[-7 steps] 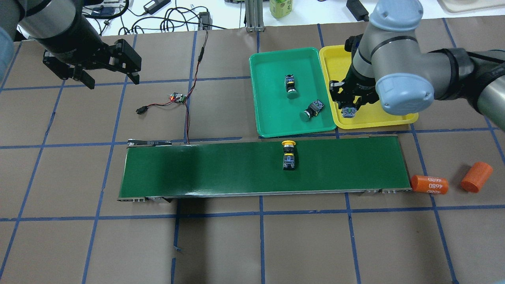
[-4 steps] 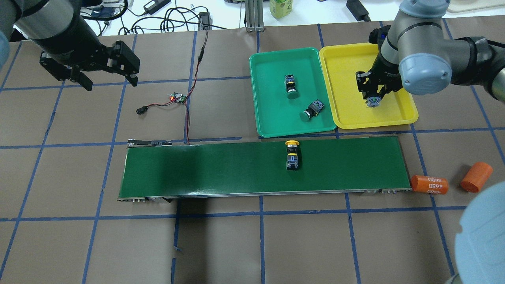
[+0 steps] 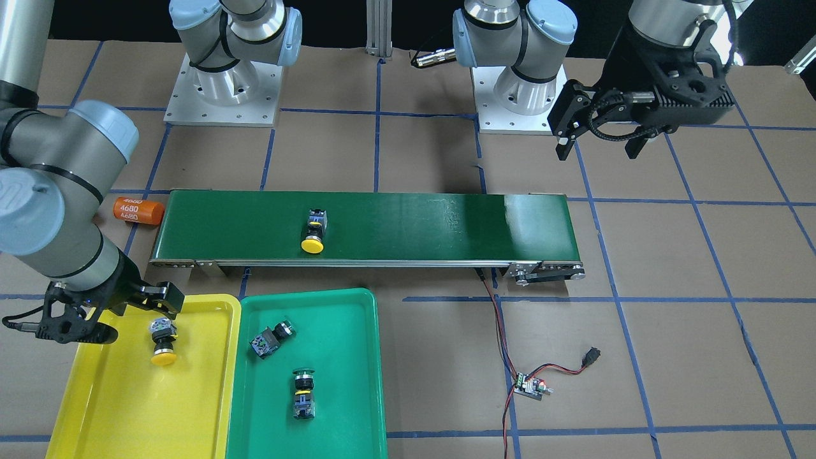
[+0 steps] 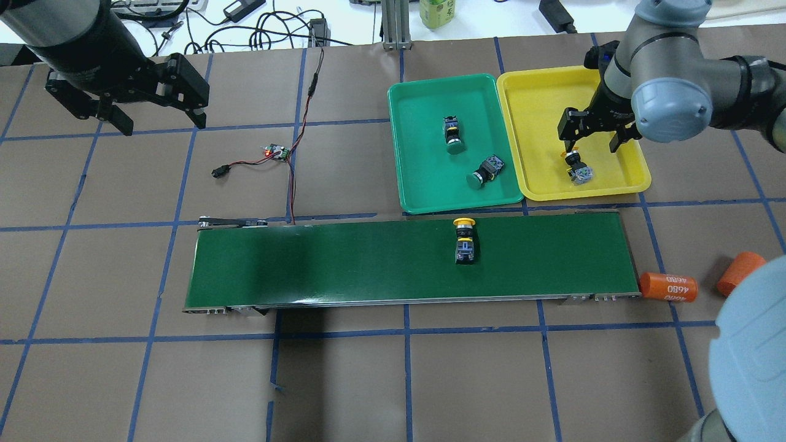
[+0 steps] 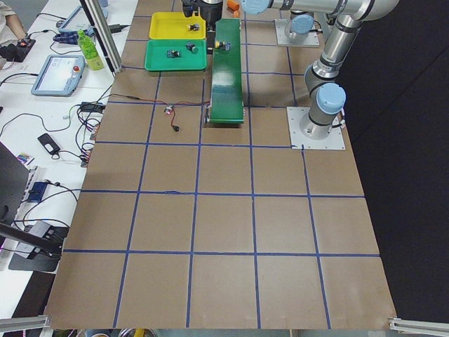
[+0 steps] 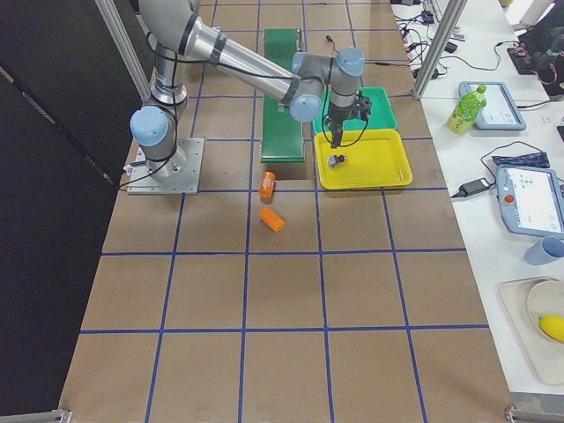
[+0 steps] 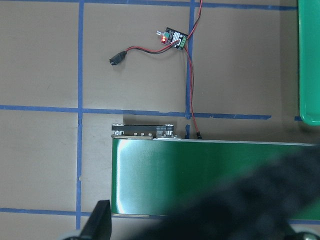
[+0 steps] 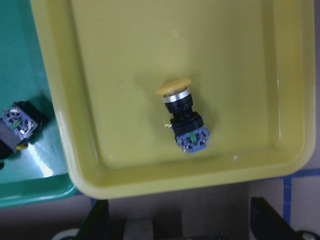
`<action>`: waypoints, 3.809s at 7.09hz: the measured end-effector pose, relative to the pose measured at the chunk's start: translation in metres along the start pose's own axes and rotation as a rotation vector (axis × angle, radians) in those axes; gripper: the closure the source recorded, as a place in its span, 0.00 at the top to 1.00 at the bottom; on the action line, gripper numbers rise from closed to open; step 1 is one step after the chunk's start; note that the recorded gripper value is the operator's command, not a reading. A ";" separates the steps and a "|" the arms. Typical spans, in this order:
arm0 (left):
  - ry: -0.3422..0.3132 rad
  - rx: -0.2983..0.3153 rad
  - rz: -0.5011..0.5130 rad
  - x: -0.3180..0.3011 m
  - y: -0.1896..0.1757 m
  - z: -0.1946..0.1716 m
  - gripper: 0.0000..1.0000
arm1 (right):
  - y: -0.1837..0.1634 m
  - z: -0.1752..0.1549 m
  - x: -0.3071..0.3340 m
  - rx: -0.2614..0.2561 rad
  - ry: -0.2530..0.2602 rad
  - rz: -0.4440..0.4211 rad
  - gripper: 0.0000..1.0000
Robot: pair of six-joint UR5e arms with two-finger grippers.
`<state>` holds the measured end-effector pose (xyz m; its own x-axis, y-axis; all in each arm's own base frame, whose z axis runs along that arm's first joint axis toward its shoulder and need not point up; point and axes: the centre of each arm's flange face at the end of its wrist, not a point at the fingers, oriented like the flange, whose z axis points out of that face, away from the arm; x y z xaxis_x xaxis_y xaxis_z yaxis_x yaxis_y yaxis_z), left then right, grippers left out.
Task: Sort buttons by color to trays
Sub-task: 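Return the right gripper to the belt and grasp the last yellow-capped button, then place the yellow-capped button in the yellow tray and open the right gripper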
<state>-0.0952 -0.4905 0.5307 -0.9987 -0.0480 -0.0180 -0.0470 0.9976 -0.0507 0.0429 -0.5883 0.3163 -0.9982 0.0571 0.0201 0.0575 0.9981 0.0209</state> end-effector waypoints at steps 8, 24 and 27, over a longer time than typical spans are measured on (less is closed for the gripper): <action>-0.008 -0.074 0.001 0.004 0.008 0.020 1.00 | 0.138 0.016 -0.140 -0.071 -0.084 0.014 1.00; -0.043 -0.019 -0.010 0.003 0.002 0.015 1.00 | -0.088 0.065 -0.023 0.063 -0.024 0.026 1.00; -0.043 -0.021 -0.010 0.003 0.001 0.017 1.00 | -0.073 0.030 -0.023 0.085 -0.024 0.019 1.00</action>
<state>-0.0974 -0.4910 0.5139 -0.9964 -0.0599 -0.0607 -0.0582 0.9979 -0.0297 0.0609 -0.6620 0.2839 -0.9971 0.0760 -0.0045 0.0762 0.9950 -0.0639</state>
